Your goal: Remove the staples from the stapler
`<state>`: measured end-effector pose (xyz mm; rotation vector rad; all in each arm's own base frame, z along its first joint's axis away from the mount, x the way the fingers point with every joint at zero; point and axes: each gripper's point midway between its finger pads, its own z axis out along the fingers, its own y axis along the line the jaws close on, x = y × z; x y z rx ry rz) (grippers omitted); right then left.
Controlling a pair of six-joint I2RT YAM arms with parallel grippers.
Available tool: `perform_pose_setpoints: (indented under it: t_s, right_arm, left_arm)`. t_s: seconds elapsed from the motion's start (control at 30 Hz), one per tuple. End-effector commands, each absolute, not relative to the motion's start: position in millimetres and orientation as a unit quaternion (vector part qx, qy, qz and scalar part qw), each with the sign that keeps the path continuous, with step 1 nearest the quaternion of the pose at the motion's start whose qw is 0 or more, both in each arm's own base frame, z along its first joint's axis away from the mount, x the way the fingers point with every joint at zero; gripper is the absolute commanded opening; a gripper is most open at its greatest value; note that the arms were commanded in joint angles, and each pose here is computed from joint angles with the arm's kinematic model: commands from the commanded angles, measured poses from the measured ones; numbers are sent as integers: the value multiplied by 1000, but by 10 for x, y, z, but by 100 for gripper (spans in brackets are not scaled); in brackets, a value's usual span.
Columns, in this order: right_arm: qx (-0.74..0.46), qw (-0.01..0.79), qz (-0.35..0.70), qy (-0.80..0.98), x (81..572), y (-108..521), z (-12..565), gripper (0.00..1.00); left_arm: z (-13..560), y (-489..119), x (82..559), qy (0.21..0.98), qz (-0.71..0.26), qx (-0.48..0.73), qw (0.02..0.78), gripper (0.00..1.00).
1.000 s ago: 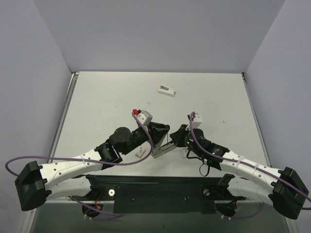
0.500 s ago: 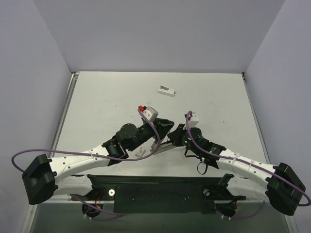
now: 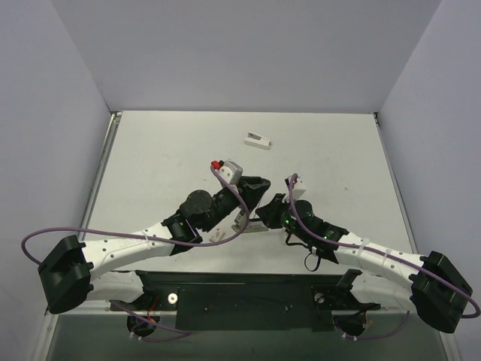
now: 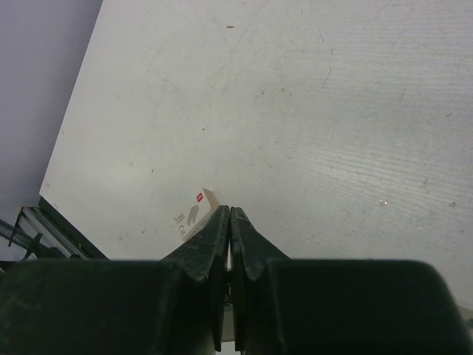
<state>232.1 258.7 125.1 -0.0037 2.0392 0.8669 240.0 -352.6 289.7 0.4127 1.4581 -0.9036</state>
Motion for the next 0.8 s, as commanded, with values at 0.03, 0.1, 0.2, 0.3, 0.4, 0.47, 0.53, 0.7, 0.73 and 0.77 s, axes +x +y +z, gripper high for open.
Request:
perform_pose_setpoints:
  t_s: [0.03,0.1,0.2,0.3,0.4,0.47,0.53,0.7,0.73,0.77]
  right_arm:
    - [-9,432,386,815,2176,2702,1314,0]
    - [-18,424,401,812,2128,2757,1352,0]
    - [-23,421,410,808,2113,2808,1401,0]
    - [-30,418,423,803,2086,2866,1458,0]
    - [-45,414,440,795,2041,2946,1543,0]
    - [-51,414,447,791,2026,2992,1590,0]
    - [-56,414,451,789,2019,3035,1625,0]
    - [-60,417,461,781,2067,3116,1699,0]
    - [-62,417,462,780,2067,3133,1706,0]
    - [-63,420,463,778,2084,3149,1728,0]
  left_arm:
    - [3938,-3344,2427,522,-449,94,719,0]
    - [3938,-3313,2442,522,-444,89,723,0]
    - [3920,-3275,2467,521,-437,81,729,0]
    - [3898,-3267,2489,523,-428,81,733,0]
    - [3909,-3233,2508,520,-421,75,739,0]
    - [3917,-3218,2523,519,-415,73,743,0]
    - [3927,-3216,2540,518,-409,73,748,0]
    - [3890,-3266,2596,522,-397,77,751,0]
    - [3870,-3276,2614,524,-394,78,751,0]
    - [3862,-3283,2622,525,-393,78,751,0]
